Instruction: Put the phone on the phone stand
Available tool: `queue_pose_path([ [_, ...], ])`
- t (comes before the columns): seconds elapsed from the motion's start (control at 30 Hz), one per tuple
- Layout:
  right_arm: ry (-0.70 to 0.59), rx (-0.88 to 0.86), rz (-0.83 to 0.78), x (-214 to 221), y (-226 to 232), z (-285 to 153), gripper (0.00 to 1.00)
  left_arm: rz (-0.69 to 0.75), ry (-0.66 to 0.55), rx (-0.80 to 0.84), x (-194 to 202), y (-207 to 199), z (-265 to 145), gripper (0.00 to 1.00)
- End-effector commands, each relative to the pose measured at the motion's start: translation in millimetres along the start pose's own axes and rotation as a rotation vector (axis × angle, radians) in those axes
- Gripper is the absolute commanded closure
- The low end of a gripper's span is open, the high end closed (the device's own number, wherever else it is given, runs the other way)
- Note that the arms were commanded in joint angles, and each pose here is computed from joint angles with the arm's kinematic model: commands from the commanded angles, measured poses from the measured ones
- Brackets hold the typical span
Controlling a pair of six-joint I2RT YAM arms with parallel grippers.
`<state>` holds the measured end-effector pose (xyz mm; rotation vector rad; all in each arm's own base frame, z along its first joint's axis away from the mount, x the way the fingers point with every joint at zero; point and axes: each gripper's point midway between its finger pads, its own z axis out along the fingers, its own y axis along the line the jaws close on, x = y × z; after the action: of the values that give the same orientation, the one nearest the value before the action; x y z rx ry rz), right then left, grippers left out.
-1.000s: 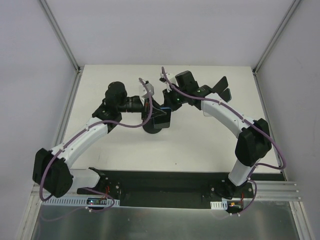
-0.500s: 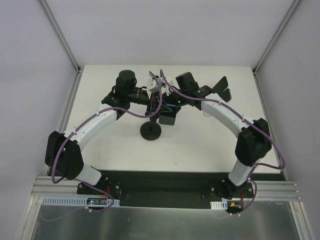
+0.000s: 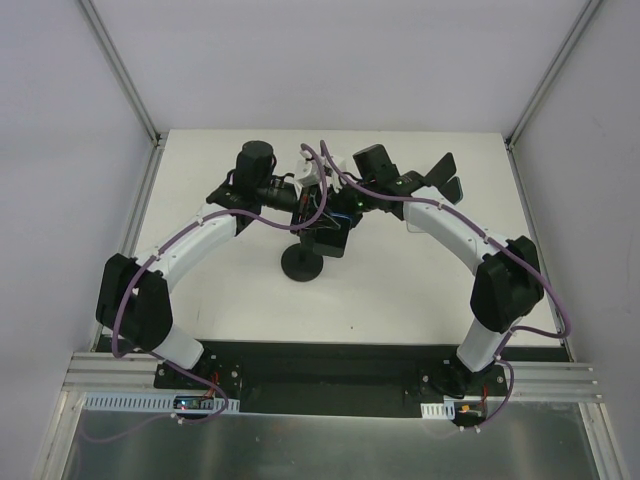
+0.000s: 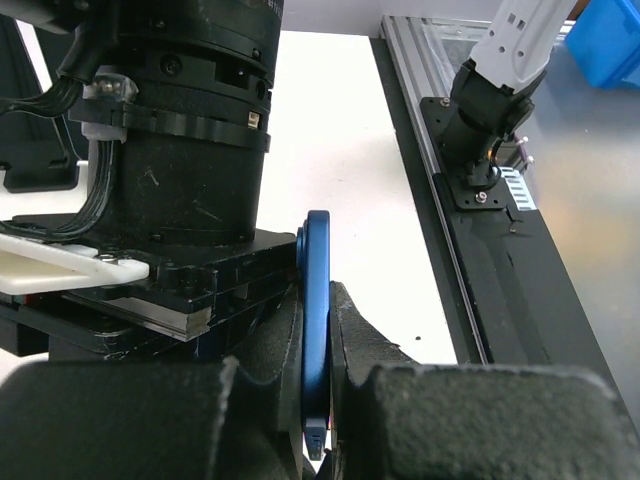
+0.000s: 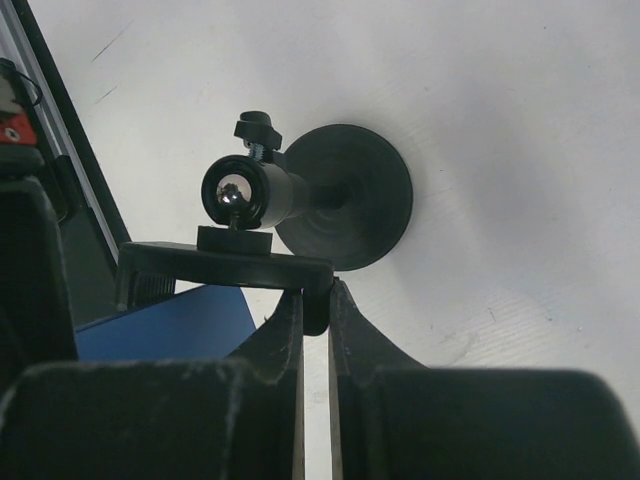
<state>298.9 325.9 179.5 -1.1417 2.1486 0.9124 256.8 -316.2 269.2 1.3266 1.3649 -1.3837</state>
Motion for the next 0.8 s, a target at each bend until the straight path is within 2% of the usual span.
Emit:
queue_pose_path([
  [0.0,-0.095,-0.047,-0.063,-25.0,15.2,-18.7,1.00,0.128,-0.033,-0.048,-24.4,7.3,-13.7,1.00],
  [0.13,-0.132,0.034,-0.012,-26.3,1.6,-18.1,1.00,0.129,-0.003,-0.319,-15.7,31.9,-33.2,1.00],
  [0.17,-0.154,0.051,0.020,-29.6,2.1,-20.9,1.00,0.149,-0.001,-0.448,-20.5,42.6,-45.7,1.00],
  [0.23,-0.196,0.140,0.054,-36.1,-8.6,-21.6,1.00,0.126,-0.003,-0.588,-9.9,54.9,-59.7,1.00],
  [0.27,-0.199,0.167,0.069,-35.1,-10.8,-21.6,1.00,0.141,-0.023,-0.738,-17.1,65.5,-78.5,1.00],
  [0.3,-0.215,0.249,0.092,-38.8,-14.1,-23.0,1.00,0.119,-0.024,-0.789,-2.7,67.6,-83.4,1.00],
  [0.33,-0.231,0.283,0.099,-41.5,-14.2,-23.0,1.00,0.128,-0.039,-0.815,-3.0,66.5,-87.3,1.00],
  [0.37,-0.237,0.296,0.104,-39.2,-11.8,-20.5,0.99,0.185,-0.099,-0.853,-19.3,63.8,-94.5,1.00],
  [0.4,-0.261,0.296,0.101,-44.8,-4.2,-19.2,1.00,0.174,-0.100,-0.882,-10.9,64.8,-98.3,1.00],
  [0.47,-0.255,0.255,0.100,-44.7,4.0,-12.5,1.00,0.176,-0.114,-0.855,-14.6,60.2,-95.0,1.00],
  [0.57,-0.216,0.169,0.067,-44.2,14.4,-3.3,1.00,0.162,-0.072,-0.480,-14.6,21.0,-51.8,1.00],
  [0.6,-0.199,0.129,0.053,-44.0,19.6,-2.1,0.99,0.157,-0.072,-0.313,-23.0,-4.4,-39.1,1.00],
  [0.77,-0.186,0.011,-0.016,-44.5,31.0,-6.7,1.00,0.150,-0.088,-0.124,-29.8,-34.5,-24.8,1.00],
])
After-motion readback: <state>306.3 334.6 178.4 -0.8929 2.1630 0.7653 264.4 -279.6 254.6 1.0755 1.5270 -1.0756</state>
